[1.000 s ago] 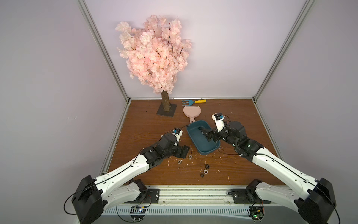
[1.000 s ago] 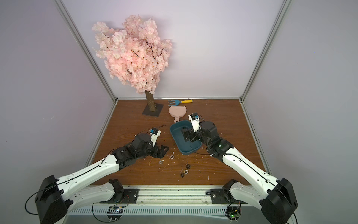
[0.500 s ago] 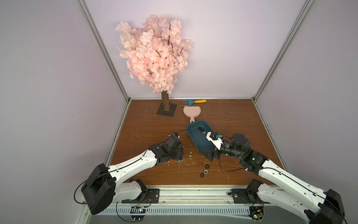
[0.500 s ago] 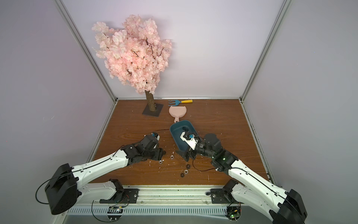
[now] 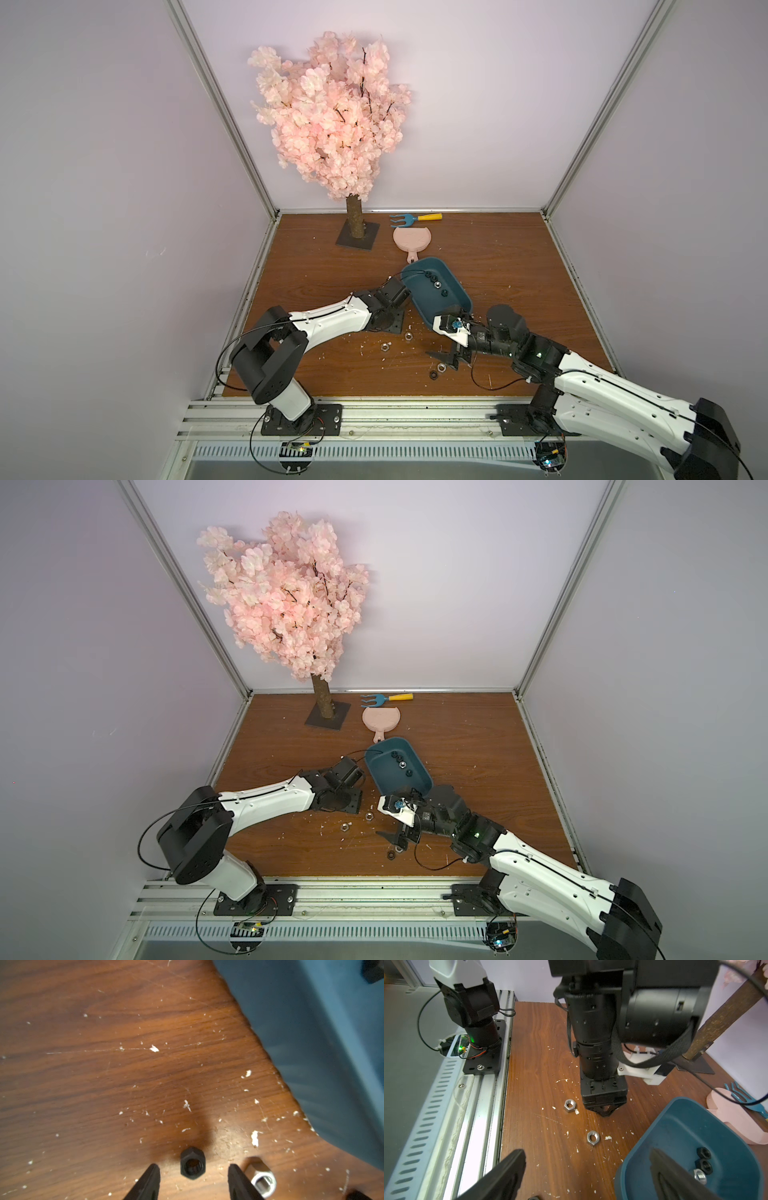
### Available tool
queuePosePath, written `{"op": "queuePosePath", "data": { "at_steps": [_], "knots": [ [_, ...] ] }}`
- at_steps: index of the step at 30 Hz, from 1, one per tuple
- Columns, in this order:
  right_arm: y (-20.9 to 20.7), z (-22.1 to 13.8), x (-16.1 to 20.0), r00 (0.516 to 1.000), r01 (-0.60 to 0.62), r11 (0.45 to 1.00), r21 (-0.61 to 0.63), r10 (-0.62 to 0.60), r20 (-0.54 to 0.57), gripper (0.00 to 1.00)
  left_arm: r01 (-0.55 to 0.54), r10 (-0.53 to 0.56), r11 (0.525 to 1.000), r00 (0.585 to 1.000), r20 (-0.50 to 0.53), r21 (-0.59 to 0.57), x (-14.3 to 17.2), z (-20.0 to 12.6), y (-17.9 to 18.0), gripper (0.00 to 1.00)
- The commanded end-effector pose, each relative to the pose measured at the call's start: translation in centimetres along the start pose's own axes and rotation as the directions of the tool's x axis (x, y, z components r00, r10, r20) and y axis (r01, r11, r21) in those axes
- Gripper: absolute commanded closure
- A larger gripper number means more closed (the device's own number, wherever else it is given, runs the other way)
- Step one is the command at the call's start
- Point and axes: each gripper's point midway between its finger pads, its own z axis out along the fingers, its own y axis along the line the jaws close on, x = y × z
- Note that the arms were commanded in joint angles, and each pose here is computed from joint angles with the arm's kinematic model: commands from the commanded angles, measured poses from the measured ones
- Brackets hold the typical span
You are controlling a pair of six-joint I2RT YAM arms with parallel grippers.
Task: Put the nuts on the desktop into the storage box
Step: Pick up the nut from the center of the board.
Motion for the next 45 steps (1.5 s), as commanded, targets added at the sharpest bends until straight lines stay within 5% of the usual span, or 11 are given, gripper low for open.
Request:
{"op": "queuePosePath", "data": {
  "at_steps": [1, 6, 16, 21, 31, 41, 45],
  "knots": [
    [-0.7, -0.5, -1.8, 0.997, 0.043, 0.998, 0.047, -0.046, 0.061, 0.01, 0.016, -0.017, 0.999, 0.999, -0.037, -0.038, 0.5, 0.6, 0.4, 0.50],
    [-0.8, -0.6, -1.8, 0.997, 0.044, 0.998, 0.054, -0.047, 0.064, 0.01, 0.011, -0.016, 0.998, 0.998, -0.067, -0.067, 1.0, 1.8, 0.8, 0.52],
    [-1.1, -0.9, -2.2, 0.995, 0.055, 0.995, 0.077, -0.061, 0.077, 0.01, 0.008, -0.018, 0.996, 0.994, -0.112, -0.088, 2.1, 2.6, 1.2, 0.78],
    [-0.9, -0.9, -2.0, 0.995, 0.058, 0.996, 0.067, -0.063, 0.073, 0.01, 0.014, -0.020, 0.999, 0.994, -0.109, -0.052, 2.0, 1.8, 0.6, 0.78],
    [-0.7, -0.6, -1.8, 0.996, 0.055, 0.997, 0.051, -0.058, 0.065, 0.01, 0.012, -0.019, 0.998, 0.992, -0.122, -0.057, 2.6, 1.5, 1.0, 0.61],
    [-0.8, -0.6, -1.9, 0.996, 0.058, 0.997, 0.057, -0.062, 0.065, 0.01, 0.010, -0.018, 0.998, 0.992, -0.121, -0.068, 2.6, 1.6, 1.2, 0.78],
    [-0.9, -0.8, -2.1, 0.994, 0.078, 0.995, 0.067, -0.083, 0.068, 0.01, 0.021, -0.024, 0.999, 0.994, -0.106, -0.033, 2.0, 0.9, 0.5, 0.78]
  ]
}}
